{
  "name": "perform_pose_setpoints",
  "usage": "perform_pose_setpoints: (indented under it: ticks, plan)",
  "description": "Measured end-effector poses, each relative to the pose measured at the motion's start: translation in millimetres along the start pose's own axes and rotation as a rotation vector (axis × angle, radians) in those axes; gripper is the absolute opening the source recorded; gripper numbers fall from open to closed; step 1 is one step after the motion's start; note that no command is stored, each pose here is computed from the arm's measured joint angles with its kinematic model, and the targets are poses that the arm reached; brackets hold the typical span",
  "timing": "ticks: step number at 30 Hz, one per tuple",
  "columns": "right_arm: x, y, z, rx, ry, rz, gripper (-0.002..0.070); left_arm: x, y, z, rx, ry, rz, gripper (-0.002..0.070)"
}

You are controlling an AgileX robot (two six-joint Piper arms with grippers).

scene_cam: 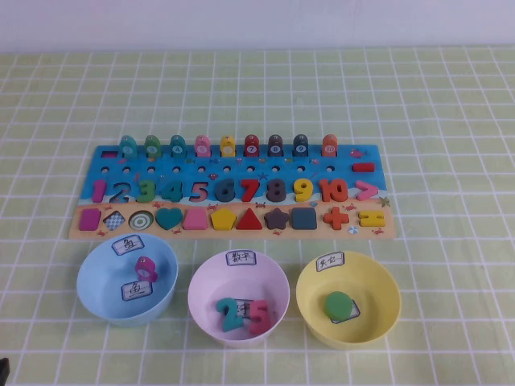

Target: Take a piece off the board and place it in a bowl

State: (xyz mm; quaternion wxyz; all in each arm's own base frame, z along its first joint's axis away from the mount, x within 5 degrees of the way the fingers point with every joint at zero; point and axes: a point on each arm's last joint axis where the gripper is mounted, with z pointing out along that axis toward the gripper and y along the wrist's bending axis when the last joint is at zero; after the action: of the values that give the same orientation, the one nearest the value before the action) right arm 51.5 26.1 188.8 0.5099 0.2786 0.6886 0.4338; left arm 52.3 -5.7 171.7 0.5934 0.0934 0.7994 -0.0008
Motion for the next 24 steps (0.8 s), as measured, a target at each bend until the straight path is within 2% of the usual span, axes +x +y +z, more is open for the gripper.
perform_pose_setpoints:
  ticks: [9,15,19,24]
  plan:
    - [-2,-1,0,0.015,-0.016,-0.069,-0.0017,0,0.0,0,0.000,0.000,0.000,-0.0003]
    - [-3,1,0,0.011,-0.022,-0.234,-0.0017,0,0.0,0,0.000,0.000,0.000,-0.0003]
    - [-15,25,-6,-0.012,-0.042,-0.409,-0.0017,0,0.0,0,0.000,0.000,0.000,-0.0003]
    - [-37,61,0,0.106,0.077,-0.676,-0.0017,0,0.0,0,0.000,0.000,0.000,-0.0003]
